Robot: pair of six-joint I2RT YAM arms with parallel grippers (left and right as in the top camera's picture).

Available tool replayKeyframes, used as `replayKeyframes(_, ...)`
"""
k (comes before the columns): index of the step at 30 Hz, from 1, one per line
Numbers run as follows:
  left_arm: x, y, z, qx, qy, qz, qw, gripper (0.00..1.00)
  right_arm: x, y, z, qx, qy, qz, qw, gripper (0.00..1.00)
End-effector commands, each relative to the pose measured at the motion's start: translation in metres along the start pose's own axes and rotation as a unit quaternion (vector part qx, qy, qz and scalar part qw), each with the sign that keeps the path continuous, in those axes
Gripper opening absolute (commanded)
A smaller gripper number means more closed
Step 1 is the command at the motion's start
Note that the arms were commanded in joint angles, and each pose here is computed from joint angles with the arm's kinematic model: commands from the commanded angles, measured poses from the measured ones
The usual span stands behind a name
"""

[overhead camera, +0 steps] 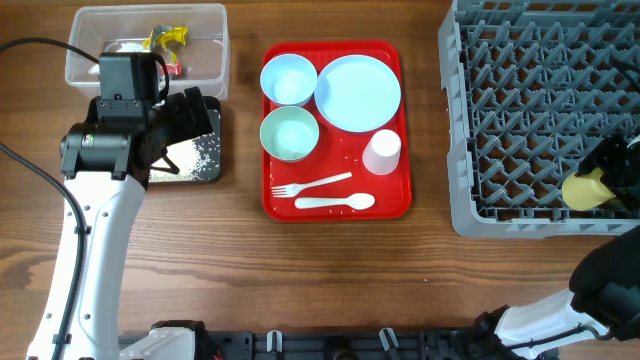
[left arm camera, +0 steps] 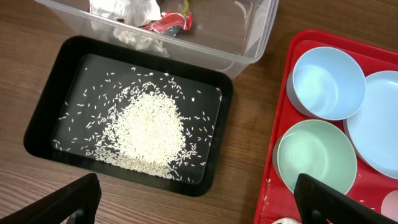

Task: Sort waste into correct bins and load items into the dishwasher rack
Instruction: 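Carry the yellow cup right and place it in the dish rack, then reach the right gripper to the white cup and grasp it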

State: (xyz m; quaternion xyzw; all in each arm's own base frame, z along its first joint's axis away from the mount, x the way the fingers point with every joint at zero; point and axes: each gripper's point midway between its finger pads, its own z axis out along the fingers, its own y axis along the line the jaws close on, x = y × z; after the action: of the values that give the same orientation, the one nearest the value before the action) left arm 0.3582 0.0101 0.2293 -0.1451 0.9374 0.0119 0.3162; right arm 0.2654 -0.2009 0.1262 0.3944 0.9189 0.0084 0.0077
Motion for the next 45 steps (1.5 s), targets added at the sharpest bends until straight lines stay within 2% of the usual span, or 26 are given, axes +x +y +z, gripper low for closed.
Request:
replayKeyframes(1, -0.001, 0.001, 0.000, -0.001, -0.001, -0.008, 1.000, 1.00, 0.002, -0.006, 0.008, 0.016, 0.012, 0.006, 1.000, 0.73)
replayKeyframes(4, -0.001, 0.001, 0.000, -0.001, -0.001, -0.008, 1.000, 1.00, 0.001, -0.006, 0.008, 0.016, 0.010, 0.006, 1.000, 0.81)
replayKeyframes(10, -0.001, 0.001, 0.000, -0.001, -0.001, -0.008, 1.000, 1.00, -0.002, -0.002, 0.006, 0.004, 0.005, 0.004, 1.000, 0.86)
replayKeyframes(16, -0.001, 0.001, 0.000, -0.001, -0.001, -0.008, 1.000, 1.00, -0.004, 0.043, -0.040, -0.068, -0.041, -0.058, 0.995, 0.90)
replayKeyframes(21, -0.001, 0.001, 0.000, -0.001, -0.001, -0.008, 1.000, 1.00, 0.029, 0.144, -0.103, -0.126, -0.118, -0.182, 0.968, 0.92)
replayKeyframes(25, -0.001, 0.001, 0.000, -0.001, -0.001, -0.008, 1.000, 1.00, 0.086, 0.255, -0.109, -0.165, -0.148, -0.296, 0.929, 0.93)
replayKeyframes(28, -0.001, 0.001, 0.000, -0.001, -0.001, -0.008, 1.000, 1.00, 0.118, 0.306, -0.091, -0.166, -0.146, -0.348, 0.911, 0.93)
replayKeyframes(32, -0.001, 0.001, 0.000, -0.001, -0.001, -0.008, 1.000, 1.00, 0.153, 0.341, -0.030, -0.124, -0.092, -0.394, 0.906, 0.93)
replayKeyframes(39, -0.001, 0.001, 0.000, -0.001, -0.001, -0.008, 1.000, 1.00, 0.174, 0.342, 0.058, -0.047, -0.002, -0.416, 0.908, 0.93)
replayKeyframes(45, -0.001, 0.001, 0.000, -0.001, -0.001, -0.008, 1.000, 1.00, 0.178, 0.334, 0.076, -0.024, 0.022, -0.406, 0.913, 0.93)
